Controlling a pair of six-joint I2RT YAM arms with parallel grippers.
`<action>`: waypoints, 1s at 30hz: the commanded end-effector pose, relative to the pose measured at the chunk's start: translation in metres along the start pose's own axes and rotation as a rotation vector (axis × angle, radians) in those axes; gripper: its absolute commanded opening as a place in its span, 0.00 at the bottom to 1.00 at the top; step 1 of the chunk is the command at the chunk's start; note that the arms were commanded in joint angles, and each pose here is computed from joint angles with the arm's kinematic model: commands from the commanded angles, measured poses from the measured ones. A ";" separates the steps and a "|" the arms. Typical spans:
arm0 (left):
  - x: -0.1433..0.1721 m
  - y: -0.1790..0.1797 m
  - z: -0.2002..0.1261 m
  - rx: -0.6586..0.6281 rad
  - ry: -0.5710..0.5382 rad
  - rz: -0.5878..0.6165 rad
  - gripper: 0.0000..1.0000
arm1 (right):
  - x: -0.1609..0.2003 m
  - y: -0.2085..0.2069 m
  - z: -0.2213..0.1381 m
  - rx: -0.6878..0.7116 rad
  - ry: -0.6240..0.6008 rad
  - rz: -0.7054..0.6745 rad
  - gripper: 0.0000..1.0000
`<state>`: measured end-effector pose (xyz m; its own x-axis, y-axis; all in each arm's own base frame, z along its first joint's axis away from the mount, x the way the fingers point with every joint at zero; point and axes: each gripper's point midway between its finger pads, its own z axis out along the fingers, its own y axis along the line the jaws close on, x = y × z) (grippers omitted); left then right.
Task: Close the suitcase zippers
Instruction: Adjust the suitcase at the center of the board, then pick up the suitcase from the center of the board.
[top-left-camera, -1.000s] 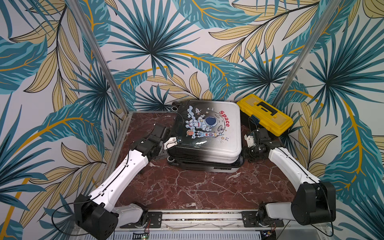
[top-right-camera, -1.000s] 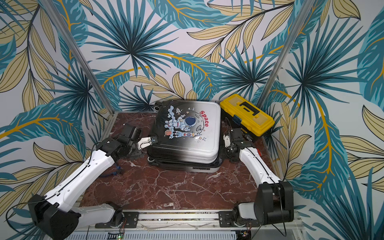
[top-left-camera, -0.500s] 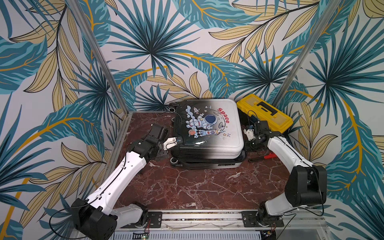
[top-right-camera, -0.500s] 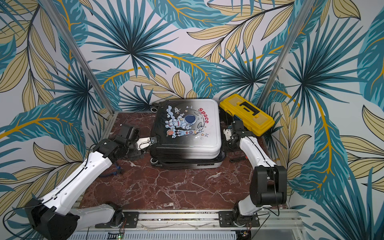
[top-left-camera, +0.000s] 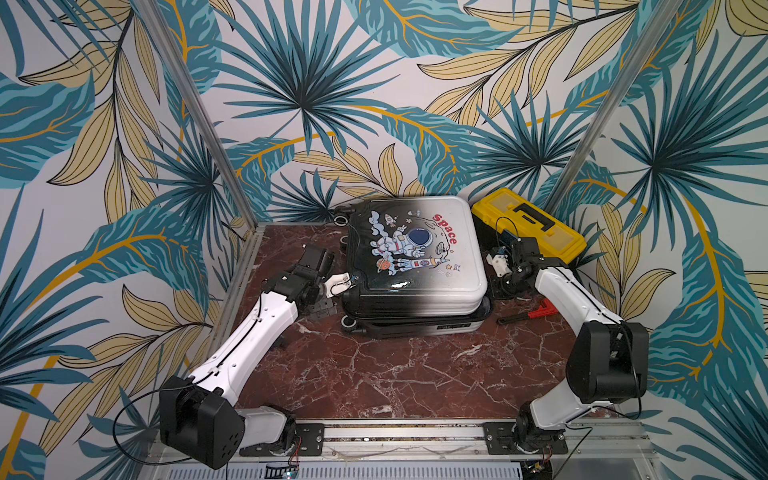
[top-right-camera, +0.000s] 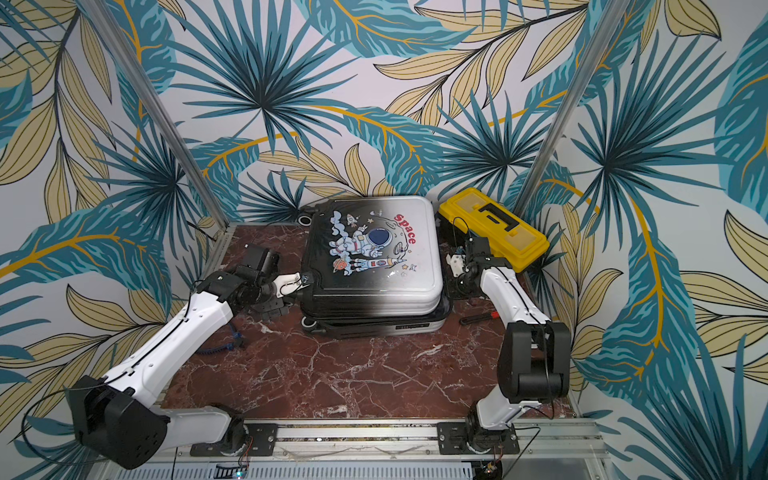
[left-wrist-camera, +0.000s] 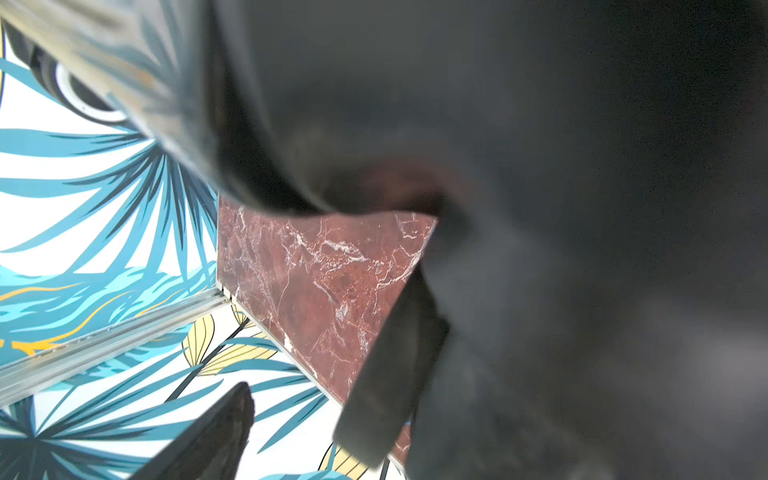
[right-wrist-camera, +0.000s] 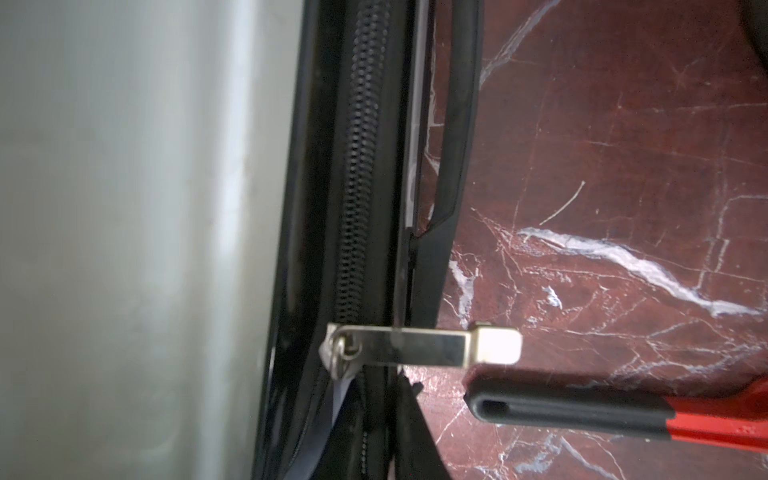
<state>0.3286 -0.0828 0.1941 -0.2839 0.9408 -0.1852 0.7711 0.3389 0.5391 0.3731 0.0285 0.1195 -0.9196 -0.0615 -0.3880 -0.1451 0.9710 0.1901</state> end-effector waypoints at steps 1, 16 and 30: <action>-0.014 0.001 -0.001 0.021 -0.042 0.024 0.98 | -0.016 0.004 0.006 -0.042 -0.036 -0.028 0.15; -0.015 -0.006 0.009 0.031 0.003 0.069 0.62 | -0.018 0.001 0.011 -0.077 -0.031 -0.019 0.15; -0.026 -0.020 -0.022 0.100 -0.046 -0.010 0.43 | -0.010 0.004 0.014 -0.099 -0.023 -0.013 0.15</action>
<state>0.3194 -0.1189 0.1897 -0.2045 0.9587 -0.1979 0.8369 0.2761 0.4726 0.3837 0.0299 0.1194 -0.9142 -0.0595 -0.4009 -0.1695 0.9546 0.2449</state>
